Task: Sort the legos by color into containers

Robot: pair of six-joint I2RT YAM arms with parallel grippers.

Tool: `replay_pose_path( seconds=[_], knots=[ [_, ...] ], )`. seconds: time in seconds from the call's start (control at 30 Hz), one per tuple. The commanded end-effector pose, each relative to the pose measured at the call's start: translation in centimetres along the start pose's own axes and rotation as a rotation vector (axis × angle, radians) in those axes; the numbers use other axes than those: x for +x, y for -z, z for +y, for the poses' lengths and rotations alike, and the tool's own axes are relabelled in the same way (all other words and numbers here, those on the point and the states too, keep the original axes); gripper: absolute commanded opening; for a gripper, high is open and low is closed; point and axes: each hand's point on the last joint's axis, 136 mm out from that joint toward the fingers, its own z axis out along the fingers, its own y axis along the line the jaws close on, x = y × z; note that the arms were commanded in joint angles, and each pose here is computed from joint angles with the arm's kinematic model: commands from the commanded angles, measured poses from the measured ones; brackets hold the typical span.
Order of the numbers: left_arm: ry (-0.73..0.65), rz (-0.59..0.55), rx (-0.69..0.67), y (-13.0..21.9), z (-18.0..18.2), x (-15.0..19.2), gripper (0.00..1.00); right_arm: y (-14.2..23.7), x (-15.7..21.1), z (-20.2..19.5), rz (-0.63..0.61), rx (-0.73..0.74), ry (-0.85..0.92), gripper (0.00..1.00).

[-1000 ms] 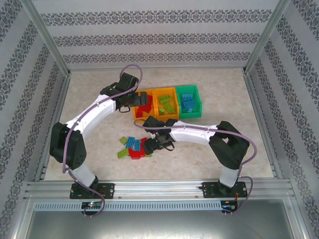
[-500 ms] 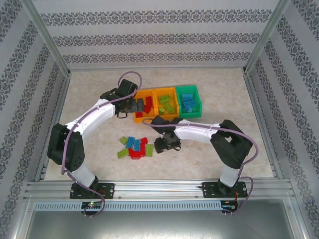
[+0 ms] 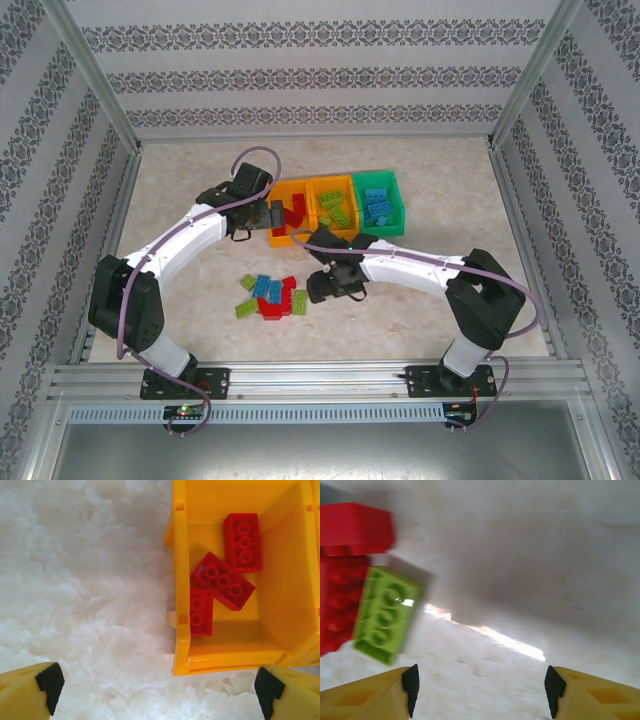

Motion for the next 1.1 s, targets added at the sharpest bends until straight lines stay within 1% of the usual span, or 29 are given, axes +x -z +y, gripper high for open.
replay_pose_path(
  seconds=[0.0, 0.17, 0.27, 0.33, 0.43, 0.5, 0.53, 0.6, 0.7, 0.8, 0.9, 1.07],
  knots=[
    [0.027, -0.01, -0.032, 0.6, 1.6, 0.1, 1.0, -1.0, -0.7, 2.9, 0.014, -0.059, 0.016, 0.71],
    [0.035, 0.016, -0.066, 1.6, 3.4, 2.1, 1.0, -1.2, -1.9, 4.0, -0.021, -0.081, 0.061, 0.72],
    [0.073, 0.037, -0.093, 1.9, 5.1, 3.8, 1.0, -0.8, -2.4, 5.4, -0.052, -0.118, 0.154, 0.74],
    [0.114, 0.055, -0.065, 2.0, 5.6, 4.7, 1.0, -0.6, -2.5, 6.3, -0.058, -0.129, 0.231, 0.77],
    [0.179, 0.12, -0.025, 1.8, 6.2, 6.6, 1.0, 0.2, -2.7, 7.8, -0.062, -0.146, 0.328, 0.77],
    [0.224, 0.171, -0.057, 1.8, 7.6, 8.2, 1.0, 1.0, -2.7, 9.3, -0.095, -0.153, 0.454, 0.79],
    [0.25, 0.189, -0.052, 1.7, 8.0, 8.8, 1.0, 1.4, -2.7, 10.0, -0.112, -0.156, 0.523, 0.8],
    [0.339, 0.224, 0.005, 1.2, 8.6, 9.7, 1.0, 2.0, -2.7, 11.3, -0.134, -0.154, 0.67, 0.84],
    [0.484, 0.27, 0.043, 0.5, 10.2, 10.5, 1.0, 2.4, -2.8, 12.9, -0.132, -0.149, 0.864, 0.85],
    [0.519, 0.268, 0.046, 0.6, 11.3, 10.3, 1.0, 2.6, -2.9, 14.6, -0.143, -0.153, 1.042, 0.86],
    [0.538, 0.27, 0.04, 0.6, 12.1, 10.1, 1.0, 1.8, -2.6, 16.1, -0.15, -0.144, 1.201, 0.87],
    [0.619, 0.301, 0.09, 0.1, 13.0, 10.3, 1.0, -0.9, -2.2, 17.1, -0.111, -0.125, 1.332, 0.86]
  ],
)
